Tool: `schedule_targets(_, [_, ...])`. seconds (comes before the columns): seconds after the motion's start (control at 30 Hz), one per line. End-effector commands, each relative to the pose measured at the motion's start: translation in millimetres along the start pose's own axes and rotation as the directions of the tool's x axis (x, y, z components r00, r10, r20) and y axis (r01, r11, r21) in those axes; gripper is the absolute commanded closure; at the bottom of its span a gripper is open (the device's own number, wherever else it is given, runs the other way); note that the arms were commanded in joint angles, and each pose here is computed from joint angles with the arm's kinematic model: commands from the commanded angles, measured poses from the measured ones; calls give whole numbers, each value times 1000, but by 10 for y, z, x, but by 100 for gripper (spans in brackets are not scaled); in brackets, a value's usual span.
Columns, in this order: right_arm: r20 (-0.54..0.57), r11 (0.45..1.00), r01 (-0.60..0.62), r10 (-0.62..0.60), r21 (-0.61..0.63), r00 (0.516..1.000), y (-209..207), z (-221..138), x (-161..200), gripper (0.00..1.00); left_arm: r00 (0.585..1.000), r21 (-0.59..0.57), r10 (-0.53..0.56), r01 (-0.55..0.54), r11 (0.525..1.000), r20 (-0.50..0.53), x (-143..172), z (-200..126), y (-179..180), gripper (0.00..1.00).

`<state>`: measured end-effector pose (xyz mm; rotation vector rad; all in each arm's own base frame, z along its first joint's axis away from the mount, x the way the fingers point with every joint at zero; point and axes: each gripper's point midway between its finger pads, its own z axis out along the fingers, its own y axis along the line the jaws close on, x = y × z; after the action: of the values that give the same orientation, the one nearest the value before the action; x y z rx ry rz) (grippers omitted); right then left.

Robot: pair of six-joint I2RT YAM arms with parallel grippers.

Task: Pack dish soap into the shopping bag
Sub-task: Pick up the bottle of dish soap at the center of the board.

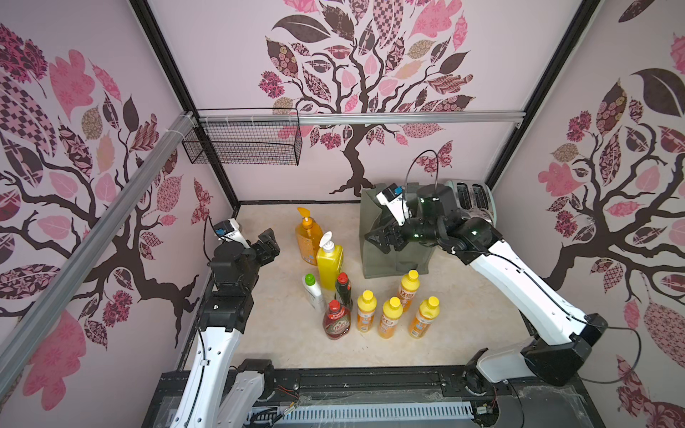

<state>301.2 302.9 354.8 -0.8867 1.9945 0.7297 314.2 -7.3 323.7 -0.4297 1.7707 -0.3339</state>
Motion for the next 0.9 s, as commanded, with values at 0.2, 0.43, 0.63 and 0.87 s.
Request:
schedule_targets(0.2, [-100,986,123,-134,-109,986,298,629,128,25,999,140,5,-10,990,36,-106,-51,-254,22])
schedule_targets(0.43, [-82,977,152,-165,-148,983,330,904,172,31,1000,168,14,-16,986,18,-73,-17,-307,23])
schedule_targets(0.63, [-25,975,161,-167,-155,986,310,1086,146,35,1000,189,19,-19,982,6,-52,-1,-346,24])
schedule_targets(0.87, [-19,972,151,-157,-180,987,311,1279,193,30,1000,216,20,-15,976,-18,-13,48,-398,24])
